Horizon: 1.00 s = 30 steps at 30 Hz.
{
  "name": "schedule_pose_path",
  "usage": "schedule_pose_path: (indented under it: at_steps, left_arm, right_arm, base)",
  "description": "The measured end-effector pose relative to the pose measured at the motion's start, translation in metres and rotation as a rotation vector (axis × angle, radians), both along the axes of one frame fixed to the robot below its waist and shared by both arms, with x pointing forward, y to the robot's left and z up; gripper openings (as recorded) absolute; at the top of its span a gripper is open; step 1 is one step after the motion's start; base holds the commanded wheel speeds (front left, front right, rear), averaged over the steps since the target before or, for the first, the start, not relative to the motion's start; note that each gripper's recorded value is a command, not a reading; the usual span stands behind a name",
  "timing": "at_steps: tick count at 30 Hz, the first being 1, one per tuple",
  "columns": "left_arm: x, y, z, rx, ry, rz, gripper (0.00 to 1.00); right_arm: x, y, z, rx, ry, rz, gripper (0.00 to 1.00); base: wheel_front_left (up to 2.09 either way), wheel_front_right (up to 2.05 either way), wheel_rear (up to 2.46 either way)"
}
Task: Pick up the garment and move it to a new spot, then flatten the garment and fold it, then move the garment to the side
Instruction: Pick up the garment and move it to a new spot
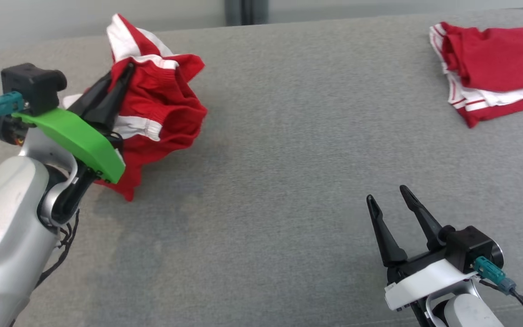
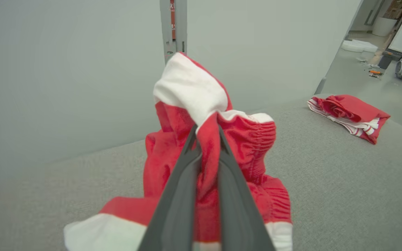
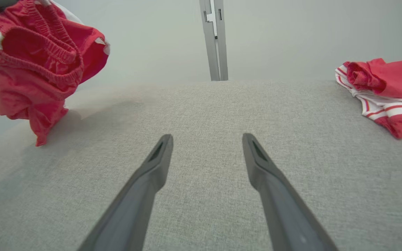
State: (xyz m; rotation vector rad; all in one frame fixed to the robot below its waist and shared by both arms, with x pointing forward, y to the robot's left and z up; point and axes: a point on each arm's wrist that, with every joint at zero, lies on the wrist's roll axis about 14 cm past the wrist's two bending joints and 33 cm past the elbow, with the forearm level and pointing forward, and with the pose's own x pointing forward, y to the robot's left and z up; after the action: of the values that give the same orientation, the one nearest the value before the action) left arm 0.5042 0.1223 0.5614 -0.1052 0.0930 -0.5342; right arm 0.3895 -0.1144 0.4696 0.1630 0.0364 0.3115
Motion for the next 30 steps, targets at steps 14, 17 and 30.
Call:
schedule_pose_path:
  at_steps: [14,17,30]
  left_arm:
    - [-0.043,-0.2,0.017,-0.041,-0.043,-0.488,0.0]
    - [-0.051,-0.225,-0.011,-0.026,0.007,-0.54,0.0]
    - [-0.047,-0.243,-0.112,-0.038,0.104,-0.516,1.0]
  right_arm:
    - [-0.043,-0.086,0.036,-0.019,-0.085,-0.295,1.0]
    - [-0.043,-0.093,0.037,-0.019,-0.087,-0.326,1.0]
    - [-0.02,-0.103,0.008,-0.054,0.0,-0.358,1.0]
  base:
    - [0.0,0.0,0.0]
    - [0.0,0.0,0.0]
    - [0.0,0.0,0.0]
